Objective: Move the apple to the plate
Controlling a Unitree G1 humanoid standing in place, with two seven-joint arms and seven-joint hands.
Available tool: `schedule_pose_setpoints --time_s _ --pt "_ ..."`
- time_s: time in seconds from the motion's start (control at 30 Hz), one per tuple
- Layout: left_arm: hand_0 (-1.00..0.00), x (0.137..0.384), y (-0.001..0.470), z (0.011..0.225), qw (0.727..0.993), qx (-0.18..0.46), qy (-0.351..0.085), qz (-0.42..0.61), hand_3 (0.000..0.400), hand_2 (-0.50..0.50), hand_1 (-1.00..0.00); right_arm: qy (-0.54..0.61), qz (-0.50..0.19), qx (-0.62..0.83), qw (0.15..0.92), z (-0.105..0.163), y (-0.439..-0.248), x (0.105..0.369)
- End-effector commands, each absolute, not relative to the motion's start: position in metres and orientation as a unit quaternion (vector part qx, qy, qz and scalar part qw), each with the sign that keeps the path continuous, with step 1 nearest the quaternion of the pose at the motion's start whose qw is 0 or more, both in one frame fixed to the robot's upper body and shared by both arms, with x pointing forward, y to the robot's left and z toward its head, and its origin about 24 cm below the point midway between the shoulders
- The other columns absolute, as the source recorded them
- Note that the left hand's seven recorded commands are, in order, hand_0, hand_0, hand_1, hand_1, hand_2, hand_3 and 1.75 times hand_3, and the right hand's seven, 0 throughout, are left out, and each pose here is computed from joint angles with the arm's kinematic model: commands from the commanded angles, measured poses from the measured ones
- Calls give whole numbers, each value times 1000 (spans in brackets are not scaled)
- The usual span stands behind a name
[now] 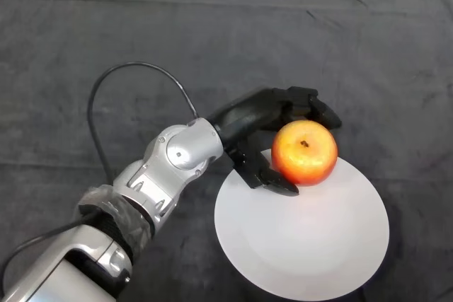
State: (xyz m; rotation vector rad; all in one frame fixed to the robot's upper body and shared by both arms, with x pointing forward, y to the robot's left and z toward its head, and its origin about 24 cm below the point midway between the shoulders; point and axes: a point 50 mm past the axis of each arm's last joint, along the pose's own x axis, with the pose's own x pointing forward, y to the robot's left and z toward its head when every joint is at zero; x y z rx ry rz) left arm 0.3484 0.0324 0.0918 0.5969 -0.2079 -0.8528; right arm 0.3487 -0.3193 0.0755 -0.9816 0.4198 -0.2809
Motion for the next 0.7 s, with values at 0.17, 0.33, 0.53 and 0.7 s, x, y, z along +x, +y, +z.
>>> schedule_pose_setpoints --time_s 0.17,0.33,0.53,0.7 --pt "-1000 333 30 72 834 309 -57 -453 400 0 -1000 227 -133 -460 848 60 -325 338" --pt "-1000 328 31 73 830 314 -68 -457 400 0 -1000 227 -133 -460 848 60 -325 338" --pt "-1000 324 30 85 821 333 -108 -452 400 0 -1000 227 -133 -460 848 60 -325 338" --pt "-1000 325 32 97 816 349 -157 -434 400 0 -1000 227 -133 -460 848 60 -325 338"
